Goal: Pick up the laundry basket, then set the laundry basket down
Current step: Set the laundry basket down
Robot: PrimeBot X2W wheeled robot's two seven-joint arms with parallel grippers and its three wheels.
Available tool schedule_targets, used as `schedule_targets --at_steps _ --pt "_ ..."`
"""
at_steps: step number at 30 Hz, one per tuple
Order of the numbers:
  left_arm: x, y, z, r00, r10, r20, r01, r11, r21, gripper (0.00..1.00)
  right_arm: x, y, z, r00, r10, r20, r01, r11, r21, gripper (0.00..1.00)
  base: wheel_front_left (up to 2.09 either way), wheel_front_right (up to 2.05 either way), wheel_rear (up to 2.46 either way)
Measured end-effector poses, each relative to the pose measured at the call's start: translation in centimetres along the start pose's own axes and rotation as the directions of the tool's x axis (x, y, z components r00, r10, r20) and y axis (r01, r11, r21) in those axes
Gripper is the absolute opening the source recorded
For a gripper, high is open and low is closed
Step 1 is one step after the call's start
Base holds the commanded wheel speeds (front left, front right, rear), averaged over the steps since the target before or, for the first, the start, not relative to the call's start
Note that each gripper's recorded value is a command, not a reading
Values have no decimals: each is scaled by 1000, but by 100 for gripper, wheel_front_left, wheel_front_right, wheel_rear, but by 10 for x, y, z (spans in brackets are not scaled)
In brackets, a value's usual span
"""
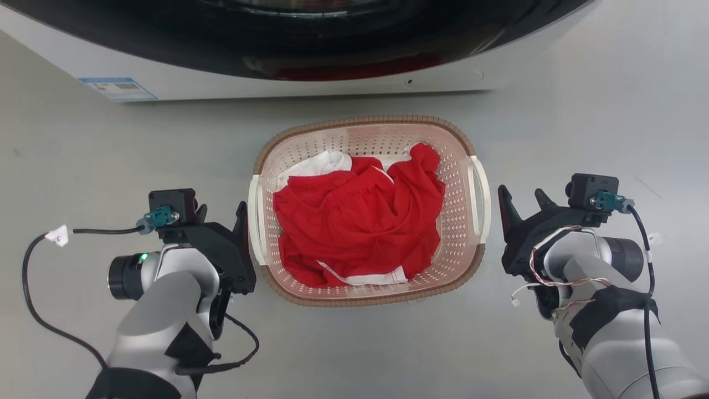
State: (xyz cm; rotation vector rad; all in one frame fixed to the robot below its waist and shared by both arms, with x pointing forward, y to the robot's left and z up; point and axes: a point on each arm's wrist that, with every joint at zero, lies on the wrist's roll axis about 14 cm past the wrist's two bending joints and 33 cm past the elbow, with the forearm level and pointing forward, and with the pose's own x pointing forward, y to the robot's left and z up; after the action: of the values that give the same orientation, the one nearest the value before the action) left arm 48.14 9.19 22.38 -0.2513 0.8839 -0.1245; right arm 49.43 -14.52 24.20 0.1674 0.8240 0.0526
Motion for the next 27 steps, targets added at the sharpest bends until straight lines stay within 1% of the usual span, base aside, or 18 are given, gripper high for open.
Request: schedule_targets --at_steps 10,21,27 --pt "-39 -7 18 995 -9 99 7 1000 21 100 -38 8 29 992 23 121 -21 1000 -12 100 0 0 0" --pt "-78 -15 35 980 -21 195 14 999 41 100 -79 11 45 975 29 220 -28 1000 -11 100 0 0 0" --pt "-93 -21 43 971 -34 239 24 999 43 100 -95 15 51 965 40 260 -39 999 -10 100 0 0 0"
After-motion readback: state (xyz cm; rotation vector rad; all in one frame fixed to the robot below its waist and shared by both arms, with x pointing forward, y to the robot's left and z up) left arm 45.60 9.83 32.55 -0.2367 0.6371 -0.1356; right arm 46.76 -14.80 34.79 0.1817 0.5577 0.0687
